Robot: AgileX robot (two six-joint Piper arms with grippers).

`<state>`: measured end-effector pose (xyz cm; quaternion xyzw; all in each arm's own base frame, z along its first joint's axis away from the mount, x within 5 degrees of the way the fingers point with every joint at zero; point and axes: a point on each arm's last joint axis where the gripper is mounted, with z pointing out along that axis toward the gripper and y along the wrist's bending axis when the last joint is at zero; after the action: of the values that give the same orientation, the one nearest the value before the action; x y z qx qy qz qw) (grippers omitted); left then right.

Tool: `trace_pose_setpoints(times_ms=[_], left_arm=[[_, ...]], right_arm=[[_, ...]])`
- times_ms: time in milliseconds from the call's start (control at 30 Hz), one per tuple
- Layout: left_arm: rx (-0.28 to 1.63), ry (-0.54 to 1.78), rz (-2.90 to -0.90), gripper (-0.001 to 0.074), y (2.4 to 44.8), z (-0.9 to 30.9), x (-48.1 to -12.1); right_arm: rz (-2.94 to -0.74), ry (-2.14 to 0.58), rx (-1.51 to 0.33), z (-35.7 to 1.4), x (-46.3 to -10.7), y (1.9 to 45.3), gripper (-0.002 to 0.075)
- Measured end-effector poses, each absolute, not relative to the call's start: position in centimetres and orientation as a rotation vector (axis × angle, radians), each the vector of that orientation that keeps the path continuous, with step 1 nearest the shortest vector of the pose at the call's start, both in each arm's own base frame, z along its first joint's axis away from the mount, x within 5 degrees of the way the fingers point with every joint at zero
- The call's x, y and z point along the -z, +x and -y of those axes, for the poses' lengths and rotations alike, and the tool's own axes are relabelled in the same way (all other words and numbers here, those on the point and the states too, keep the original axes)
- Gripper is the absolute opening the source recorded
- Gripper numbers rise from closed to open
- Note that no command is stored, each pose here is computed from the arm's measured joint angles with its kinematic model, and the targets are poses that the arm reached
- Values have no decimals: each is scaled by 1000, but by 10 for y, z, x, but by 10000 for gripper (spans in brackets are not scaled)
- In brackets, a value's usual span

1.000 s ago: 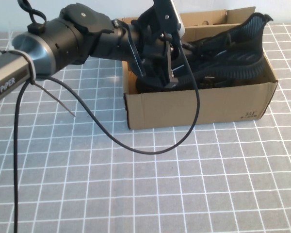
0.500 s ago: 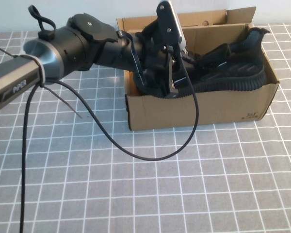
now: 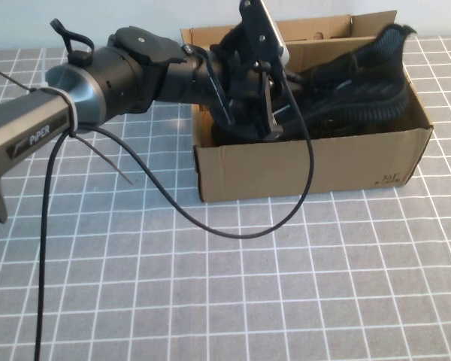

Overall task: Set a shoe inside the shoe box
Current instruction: Adjust the shoe

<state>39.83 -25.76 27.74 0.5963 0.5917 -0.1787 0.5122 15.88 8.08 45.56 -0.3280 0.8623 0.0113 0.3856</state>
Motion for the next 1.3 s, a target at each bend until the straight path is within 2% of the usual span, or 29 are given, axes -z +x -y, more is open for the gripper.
trace_pose_setpoints(times_ms=[167,500,1033,1300], left_arm=[[415,1535,-1356,20,394,259,-274],[366,1544,-1374,20,401,259,-261],[441,1580,-1380,20,398,262,-252],[476,1597,-1420,20,404,266,-228]], right_arm=[[-2196,-836,-31,-81,-456,159,-16],[-2198,-838,-52,-82,-456,158,-16],[-2189,-870,-92,-85,-455,156,-16],[-2188,-876,-107,-86,-455,156,-16]])
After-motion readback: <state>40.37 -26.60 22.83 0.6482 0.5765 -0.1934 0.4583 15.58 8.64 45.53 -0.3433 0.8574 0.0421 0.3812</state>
